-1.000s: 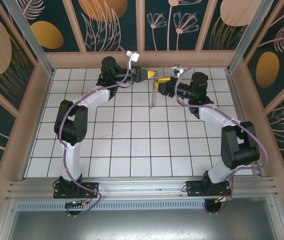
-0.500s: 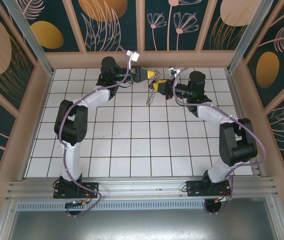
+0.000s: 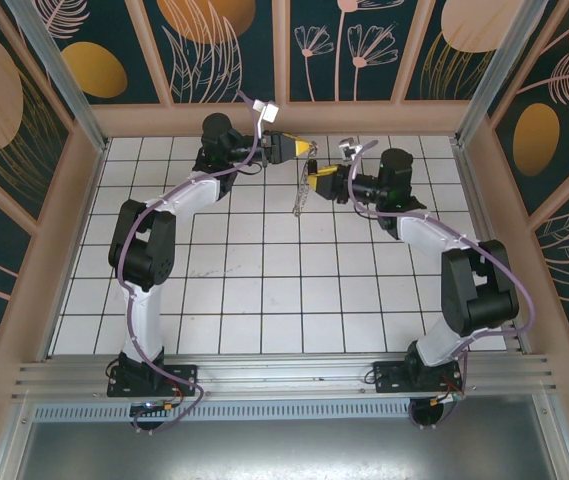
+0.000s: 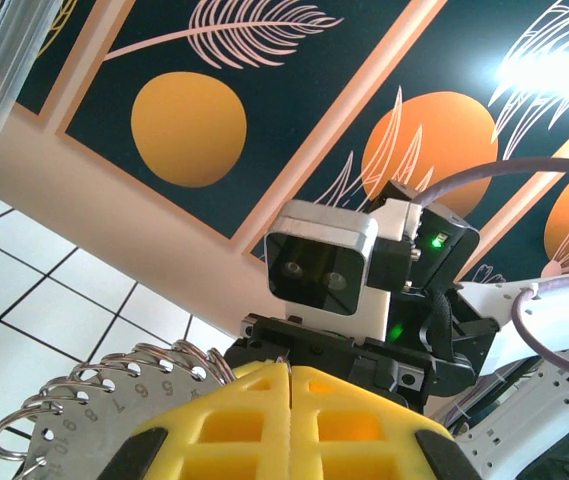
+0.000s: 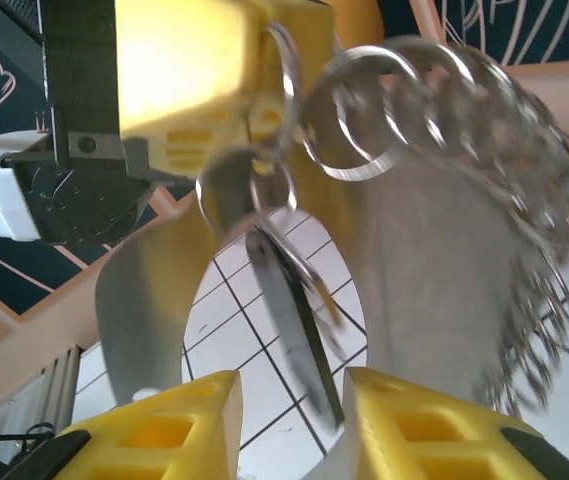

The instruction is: Put the keys on the keyring

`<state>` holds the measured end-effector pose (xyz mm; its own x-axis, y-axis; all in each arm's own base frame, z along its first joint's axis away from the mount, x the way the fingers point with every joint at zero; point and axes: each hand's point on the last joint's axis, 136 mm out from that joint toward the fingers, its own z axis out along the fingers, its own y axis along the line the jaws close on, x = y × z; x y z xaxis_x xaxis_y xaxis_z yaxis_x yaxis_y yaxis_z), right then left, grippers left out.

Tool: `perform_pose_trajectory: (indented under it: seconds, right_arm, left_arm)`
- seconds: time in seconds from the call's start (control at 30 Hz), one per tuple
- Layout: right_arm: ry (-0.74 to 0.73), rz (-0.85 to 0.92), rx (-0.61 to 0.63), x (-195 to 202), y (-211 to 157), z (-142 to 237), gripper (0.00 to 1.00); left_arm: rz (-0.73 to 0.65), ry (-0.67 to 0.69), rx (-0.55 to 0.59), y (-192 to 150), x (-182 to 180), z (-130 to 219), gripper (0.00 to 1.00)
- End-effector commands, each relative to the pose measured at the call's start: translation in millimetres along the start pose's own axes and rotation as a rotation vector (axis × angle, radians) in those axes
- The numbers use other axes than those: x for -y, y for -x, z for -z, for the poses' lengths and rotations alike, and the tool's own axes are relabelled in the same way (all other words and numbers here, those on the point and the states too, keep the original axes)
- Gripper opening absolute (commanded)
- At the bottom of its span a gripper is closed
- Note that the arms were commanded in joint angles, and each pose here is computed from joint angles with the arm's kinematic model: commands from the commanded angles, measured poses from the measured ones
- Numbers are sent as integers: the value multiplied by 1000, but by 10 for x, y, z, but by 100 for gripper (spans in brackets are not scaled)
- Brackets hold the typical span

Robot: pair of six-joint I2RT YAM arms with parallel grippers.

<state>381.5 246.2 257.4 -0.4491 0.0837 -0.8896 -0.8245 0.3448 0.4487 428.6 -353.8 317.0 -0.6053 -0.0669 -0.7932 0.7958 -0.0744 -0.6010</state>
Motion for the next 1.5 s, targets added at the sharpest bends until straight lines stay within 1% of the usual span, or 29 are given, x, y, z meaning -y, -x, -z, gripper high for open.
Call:
perform_pose_trajectory:
  seconds: [0.0, 0.1, 0.2, 0.3, 0.43, 0.6, 0.7, 0.9, 1.0, 1.23, 1.47]
  right_arm:
    - [8, 28, 62, -142, 176, 278, 33]
    - [-18, 18, 111, -151, 252, 427, 34]
    - [-52, -13, 176, -123, 388, 490, 33]
    - [-29, -26, 217, -161, 512, 488, 33]
    - [-7, -26, 217, -169, 616, 395, 32]
    - [6, -50, 225, -97, 702, 262, 25]
    - [20, -65, 228, -65, 719, 178, 23]
    - [83, -93, 168, -107, 568, -98, 19]
    - [97, -102, 150, -151, 479, -157, 19]
    - [46, -117, 182, -135, 470, 21, 19]
    - [-29, -158, 274, -124, 603, 281, 19]
  left_arm:
    - [-120, -37, 35, 255, 296, -2, 0]
    - [-123, -38, 38, 264, 302, -2, 0]
    - [-122, -39, 38, 263, 296, -4, 0]
    - [-123, -41, 37, 265, 304, -5, 0]
    - [-124, -46, 33, 268, 320, -9, 0]
    - [-126, -46, 34, 273, 326, -4, 0]
    - [-125, -48, 32, 273, 331, -5, 0]
    - [-127, -49, 42, 288, 344, -3, 0]
    - [-126, -48, 47, 287, 344, -5, 0]
    - [-122, -43, 73, 299, 354, 12, 0]
    - [-105, -39, 147, 342, 391, 63, 0]
